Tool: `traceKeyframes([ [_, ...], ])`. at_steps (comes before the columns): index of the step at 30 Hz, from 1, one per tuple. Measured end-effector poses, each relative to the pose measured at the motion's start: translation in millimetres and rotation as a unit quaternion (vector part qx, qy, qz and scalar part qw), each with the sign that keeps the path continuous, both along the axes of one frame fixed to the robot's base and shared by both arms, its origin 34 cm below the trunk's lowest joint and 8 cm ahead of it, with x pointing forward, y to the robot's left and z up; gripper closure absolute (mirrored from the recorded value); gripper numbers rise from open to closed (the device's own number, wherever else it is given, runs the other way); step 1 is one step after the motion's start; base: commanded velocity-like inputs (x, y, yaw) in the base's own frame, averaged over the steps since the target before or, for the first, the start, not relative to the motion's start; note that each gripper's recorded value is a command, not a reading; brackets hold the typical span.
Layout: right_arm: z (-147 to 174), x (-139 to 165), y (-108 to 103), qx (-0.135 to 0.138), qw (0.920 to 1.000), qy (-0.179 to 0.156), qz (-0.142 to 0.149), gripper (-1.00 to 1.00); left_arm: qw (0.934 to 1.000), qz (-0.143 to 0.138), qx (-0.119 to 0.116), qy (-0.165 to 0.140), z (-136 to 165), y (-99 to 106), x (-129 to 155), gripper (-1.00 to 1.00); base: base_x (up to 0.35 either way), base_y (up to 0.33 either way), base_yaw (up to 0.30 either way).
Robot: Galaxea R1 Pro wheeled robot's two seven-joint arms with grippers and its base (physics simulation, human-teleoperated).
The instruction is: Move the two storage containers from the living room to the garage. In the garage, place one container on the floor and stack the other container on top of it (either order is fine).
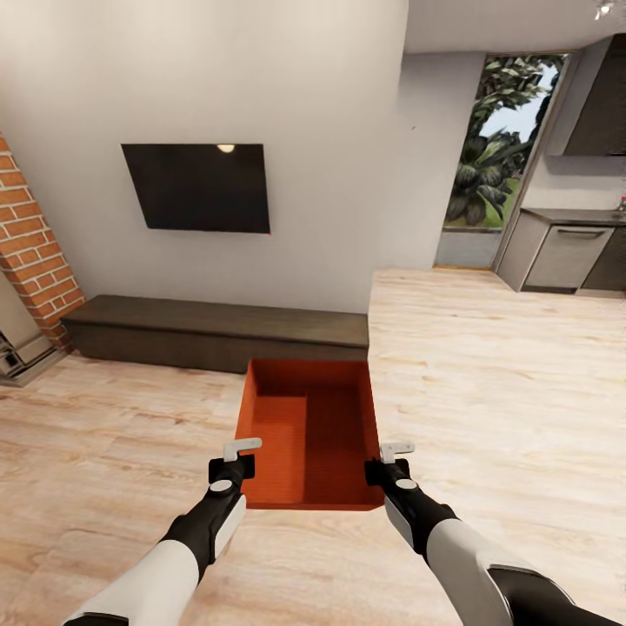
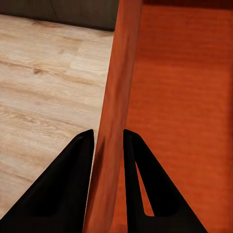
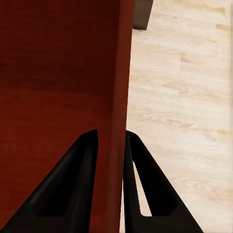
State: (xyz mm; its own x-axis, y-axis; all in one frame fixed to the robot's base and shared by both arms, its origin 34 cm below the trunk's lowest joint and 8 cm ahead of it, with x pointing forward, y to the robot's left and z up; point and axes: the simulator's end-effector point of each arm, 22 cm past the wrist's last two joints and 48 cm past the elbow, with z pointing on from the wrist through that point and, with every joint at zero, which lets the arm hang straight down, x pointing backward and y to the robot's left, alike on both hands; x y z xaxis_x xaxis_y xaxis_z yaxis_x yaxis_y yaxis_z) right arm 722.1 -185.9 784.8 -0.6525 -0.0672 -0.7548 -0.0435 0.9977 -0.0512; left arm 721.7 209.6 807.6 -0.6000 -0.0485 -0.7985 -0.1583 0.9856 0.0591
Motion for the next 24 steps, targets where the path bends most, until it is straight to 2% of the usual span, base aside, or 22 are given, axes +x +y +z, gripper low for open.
traceKeyframes([
  [24,22,6,0,0.0,0.9998,-0.018,0.0,1.0,0.9998,0.0,0.0,-0.018,22,0,6,1.0,0.0,0.0,-0.084],
])
